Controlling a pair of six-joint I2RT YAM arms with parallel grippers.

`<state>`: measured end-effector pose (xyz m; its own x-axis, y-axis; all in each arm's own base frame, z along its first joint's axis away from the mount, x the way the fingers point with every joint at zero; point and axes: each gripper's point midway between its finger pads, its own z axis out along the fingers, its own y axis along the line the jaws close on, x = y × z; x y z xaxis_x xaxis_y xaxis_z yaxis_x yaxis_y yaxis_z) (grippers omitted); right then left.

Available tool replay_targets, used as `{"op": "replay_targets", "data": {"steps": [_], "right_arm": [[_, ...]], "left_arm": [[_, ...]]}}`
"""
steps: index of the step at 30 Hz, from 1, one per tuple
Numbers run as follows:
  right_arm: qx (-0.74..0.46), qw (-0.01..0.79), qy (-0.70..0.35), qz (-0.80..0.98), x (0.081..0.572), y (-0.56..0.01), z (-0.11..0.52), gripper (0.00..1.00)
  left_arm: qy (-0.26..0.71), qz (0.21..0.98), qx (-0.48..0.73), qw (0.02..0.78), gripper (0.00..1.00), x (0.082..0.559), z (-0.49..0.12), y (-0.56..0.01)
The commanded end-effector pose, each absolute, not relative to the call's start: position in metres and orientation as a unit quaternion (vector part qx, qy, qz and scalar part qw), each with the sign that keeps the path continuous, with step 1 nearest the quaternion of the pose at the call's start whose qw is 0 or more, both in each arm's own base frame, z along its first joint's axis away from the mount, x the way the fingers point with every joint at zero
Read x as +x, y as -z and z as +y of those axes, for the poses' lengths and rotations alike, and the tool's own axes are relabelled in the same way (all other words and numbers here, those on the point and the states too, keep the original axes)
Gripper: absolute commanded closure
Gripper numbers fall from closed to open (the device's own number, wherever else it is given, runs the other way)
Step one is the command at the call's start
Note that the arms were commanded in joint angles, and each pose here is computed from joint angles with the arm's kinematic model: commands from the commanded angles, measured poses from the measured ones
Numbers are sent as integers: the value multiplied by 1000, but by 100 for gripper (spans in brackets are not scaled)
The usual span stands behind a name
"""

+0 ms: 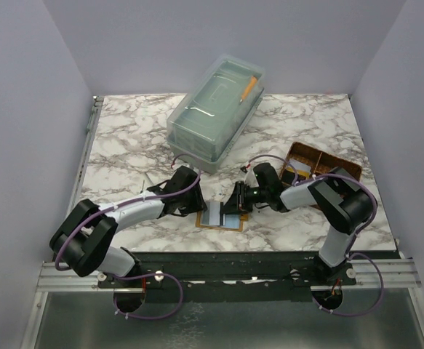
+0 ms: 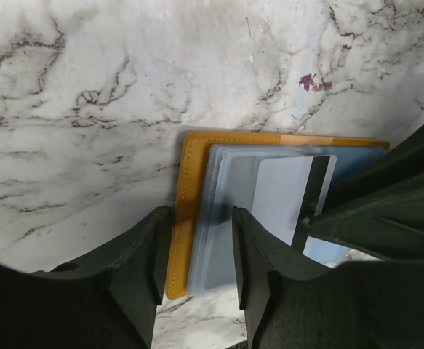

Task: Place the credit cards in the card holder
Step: Insert the credit card into the card holder.

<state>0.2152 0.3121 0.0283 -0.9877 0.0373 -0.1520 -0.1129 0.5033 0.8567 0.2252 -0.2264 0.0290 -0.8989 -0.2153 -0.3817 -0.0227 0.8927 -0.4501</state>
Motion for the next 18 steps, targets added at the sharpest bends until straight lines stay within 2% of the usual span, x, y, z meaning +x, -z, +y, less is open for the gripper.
{"op": "replay_targets", "data": {"steps": [1,3,11,15,18], "right_arm": [[-17,91,-435,896,216,-22,296,66],[-19,80,-412,907,212,-20,289,63],[-43,75,-412,907,201,-25,289,62],[-50,65,-428,900,200,-22,301,63],[-69,59,-443,892,197,-24,317,63]], "left_arm": [[215,956,-71,187,54,203,-217,-22],[218,955,-75,189,53,202,-216,-24],[219,951,-93,197,55,195,-207,-30],[207,955,-100,185,62,190,-203,-19],[218,955,-96,177,71,188,-208,-16]]}}
